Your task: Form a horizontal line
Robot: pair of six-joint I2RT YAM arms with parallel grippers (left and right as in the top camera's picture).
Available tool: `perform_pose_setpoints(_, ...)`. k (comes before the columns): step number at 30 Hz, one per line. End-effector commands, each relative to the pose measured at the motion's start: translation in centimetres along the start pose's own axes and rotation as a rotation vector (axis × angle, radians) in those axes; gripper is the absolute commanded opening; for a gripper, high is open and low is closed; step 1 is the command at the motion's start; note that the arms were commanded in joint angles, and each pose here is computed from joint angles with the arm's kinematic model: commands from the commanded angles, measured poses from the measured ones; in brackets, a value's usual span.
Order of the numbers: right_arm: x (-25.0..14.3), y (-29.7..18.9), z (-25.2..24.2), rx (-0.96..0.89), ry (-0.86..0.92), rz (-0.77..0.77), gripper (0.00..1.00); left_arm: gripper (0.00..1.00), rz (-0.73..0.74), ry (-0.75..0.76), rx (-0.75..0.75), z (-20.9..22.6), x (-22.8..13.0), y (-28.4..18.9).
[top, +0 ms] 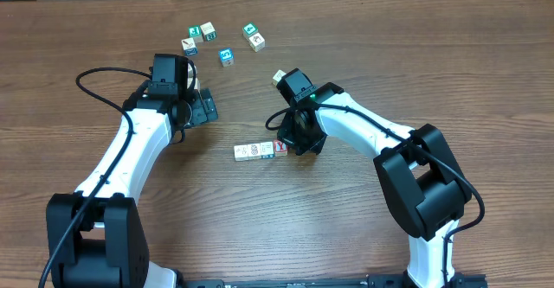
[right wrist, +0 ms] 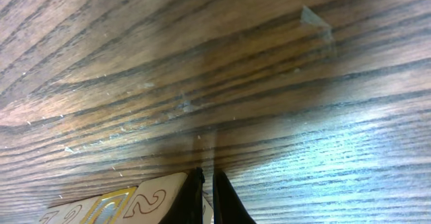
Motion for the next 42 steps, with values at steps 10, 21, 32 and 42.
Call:
perform_pose_setpoints(10,-0.28,0.53,-0.26,-0.017,-0.065,0.012,0.04,1.00,-0.030,0.006,0.008,0.11,0.57,-0.78)
perform_pose_setpoints(21,-0.27,0.53,-0.20,-0.013,-0.062,0.012,0.04,1.00,-0.030,0.006,0.007,0.11,0.57,-0.78)
perform_pose_setpoints(32,-0.27,0.53,-0.20,-0.013,-0.064,0.012,0.04,1.00,-0.030,0.006,0.007,0.11,0.57,-0.78)
perform_pose_setpoints(42,-0.51,0.57,-0.11,-0.013,-0.067,0.013,0.04,1.00,-0.030,0.006,0.007,0.11,0.57,-0.78)
Point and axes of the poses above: each gripper's point midway between its finger pads, its own y axis out along the fingers, its own z axis along the line the jaws close on, x = y × z, the point moved 8 cm from there along -y, back along the fingers, and after that the axes turned 14 degrees about y, right-handed, at the moved point
